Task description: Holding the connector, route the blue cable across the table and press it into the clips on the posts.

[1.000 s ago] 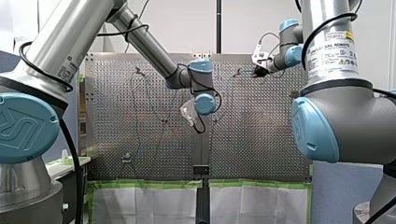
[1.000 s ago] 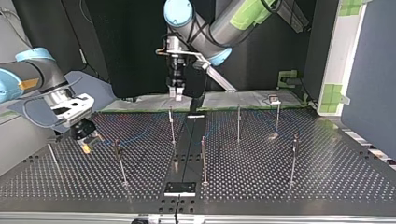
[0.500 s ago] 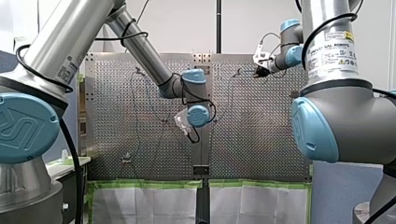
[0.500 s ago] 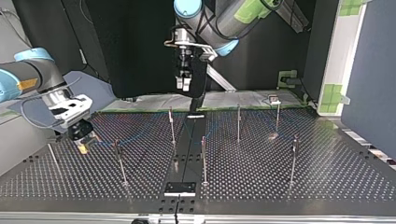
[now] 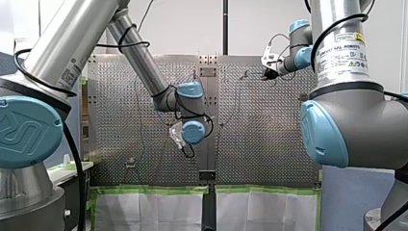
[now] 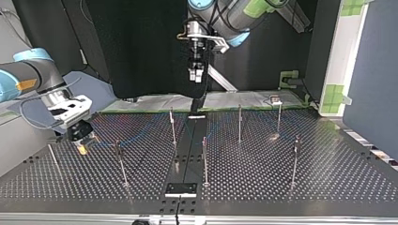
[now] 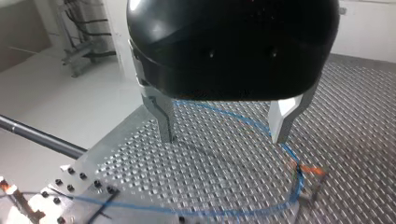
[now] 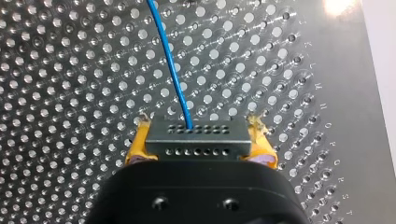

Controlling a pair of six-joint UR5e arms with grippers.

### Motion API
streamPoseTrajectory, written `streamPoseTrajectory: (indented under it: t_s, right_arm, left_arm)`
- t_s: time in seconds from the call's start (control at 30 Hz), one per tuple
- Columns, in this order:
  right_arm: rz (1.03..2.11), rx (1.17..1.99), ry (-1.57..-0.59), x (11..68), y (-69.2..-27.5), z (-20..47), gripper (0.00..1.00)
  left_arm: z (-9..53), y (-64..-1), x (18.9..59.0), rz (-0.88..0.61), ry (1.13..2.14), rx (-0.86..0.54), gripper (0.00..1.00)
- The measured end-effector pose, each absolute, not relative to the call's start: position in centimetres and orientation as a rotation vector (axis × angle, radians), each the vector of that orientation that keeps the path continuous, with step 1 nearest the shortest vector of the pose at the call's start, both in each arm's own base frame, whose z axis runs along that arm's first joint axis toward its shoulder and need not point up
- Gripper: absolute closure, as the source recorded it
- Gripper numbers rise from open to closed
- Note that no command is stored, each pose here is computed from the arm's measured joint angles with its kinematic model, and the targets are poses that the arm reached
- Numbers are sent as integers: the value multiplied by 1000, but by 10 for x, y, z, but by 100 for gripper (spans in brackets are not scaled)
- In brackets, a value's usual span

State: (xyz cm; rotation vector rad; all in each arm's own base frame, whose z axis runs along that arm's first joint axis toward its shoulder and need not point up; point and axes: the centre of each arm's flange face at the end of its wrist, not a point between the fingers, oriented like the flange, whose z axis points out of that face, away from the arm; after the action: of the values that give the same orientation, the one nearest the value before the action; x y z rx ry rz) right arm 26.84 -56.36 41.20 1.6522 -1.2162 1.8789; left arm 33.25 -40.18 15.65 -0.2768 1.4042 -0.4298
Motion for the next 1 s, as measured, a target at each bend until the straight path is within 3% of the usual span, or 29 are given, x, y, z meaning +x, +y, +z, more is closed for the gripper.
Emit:
streamPoseTrajectory:
  t_s: [0.57,1.0]
  right_arm:
    - [1876,1650,-1220,266,-565,411,100]
    - [1864,1639,-1228,262,-567,410,100]
  left_arm:
    - [109,-323,329,-204,1533,-214,0]
    - [80,-291,288,-137,1632,-167,0]
